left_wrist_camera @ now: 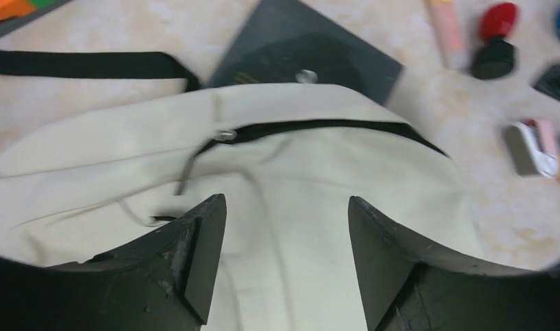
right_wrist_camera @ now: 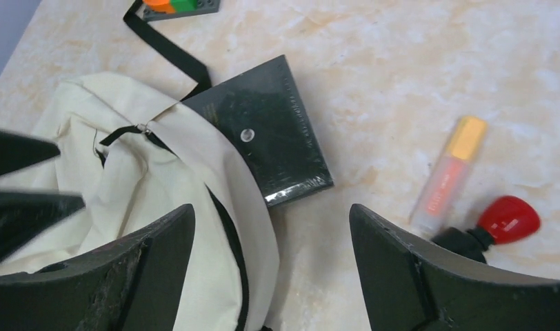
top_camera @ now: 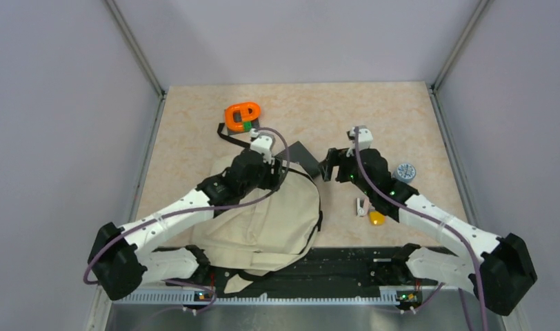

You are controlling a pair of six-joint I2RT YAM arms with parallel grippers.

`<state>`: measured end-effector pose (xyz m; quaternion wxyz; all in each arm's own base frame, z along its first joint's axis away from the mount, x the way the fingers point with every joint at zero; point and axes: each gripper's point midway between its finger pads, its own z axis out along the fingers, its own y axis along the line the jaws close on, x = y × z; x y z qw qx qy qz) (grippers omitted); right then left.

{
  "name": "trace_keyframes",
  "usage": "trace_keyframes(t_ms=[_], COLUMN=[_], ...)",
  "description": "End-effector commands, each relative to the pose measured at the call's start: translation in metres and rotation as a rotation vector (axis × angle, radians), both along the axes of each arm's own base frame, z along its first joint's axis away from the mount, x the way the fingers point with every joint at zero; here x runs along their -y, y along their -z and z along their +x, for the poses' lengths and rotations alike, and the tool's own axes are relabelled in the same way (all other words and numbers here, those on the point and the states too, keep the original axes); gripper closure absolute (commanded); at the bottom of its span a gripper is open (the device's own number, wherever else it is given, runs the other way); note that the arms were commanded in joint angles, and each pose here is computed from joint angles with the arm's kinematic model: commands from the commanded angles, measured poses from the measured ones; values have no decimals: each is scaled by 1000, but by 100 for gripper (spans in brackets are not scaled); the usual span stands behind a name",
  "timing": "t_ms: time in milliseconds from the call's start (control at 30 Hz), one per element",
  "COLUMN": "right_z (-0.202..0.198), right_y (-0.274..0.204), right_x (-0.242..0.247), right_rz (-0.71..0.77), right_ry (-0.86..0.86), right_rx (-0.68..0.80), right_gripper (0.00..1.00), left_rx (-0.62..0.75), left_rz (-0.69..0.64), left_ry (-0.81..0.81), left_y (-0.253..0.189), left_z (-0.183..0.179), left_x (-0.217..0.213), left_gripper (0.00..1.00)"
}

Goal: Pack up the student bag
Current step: Unzip the student bag at the center of the board.

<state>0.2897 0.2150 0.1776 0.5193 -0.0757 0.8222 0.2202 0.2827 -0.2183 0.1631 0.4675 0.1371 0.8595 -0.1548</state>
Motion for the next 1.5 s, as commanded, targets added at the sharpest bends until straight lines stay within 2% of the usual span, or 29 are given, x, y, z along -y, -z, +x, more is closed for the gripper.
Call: trace_keyframes(t_ms=[0, 133, 433, 533, 800, 867, 933, 1033, 1233, 1367, 1467], right_z=[-10, -17, -29, -30, -32, -33, -35, -40, -62, -74, -81], right_y=[10, 22, 27, 27, 33, 33, 34, 37, 60, 71, 70], right_x=[42, 75, 91, 93, 89, 88, 86, 77, 40, 7, -21], right_rz=[-30, -63, -71, -72, -73, -74, -77, -67, 27, 99, 118], right_ry=[142, 263, 295, 295, 268, 262, 244, 180, -8, -112, -181], right_rx=[-31, -31, -22, -18, -27, -28, -32, -51, -156, -193, -187], right_gripper=[18, 16, 15, 15, 15, 17, 18, 20, 22, 23, 23], left_rx=[-25, -94, -216, -190, -160, -152, -144, -123, -83, -99, -100], left_rz=[-127, -204, -151, -55, 124, 179, 207, 199, 147, 93, 57], left_ry=[55, 121, 228, 202, 140, 97, 73, 56, 4, -27, -51], left_y=[-7, 8, 54, 62, 82, 87, 88, 84, 66, 59, 49], left_z=[-36, -72, -112, -111, -105, -101, -99, -97, -88, -80, -73], left_x=[45, 88, 151, 152, 137, 126, 119, 112, 95, 77, 62], left_gripper=[30, 31, 28, 23, 23, 28, 42, 60, 87, 100, 100])
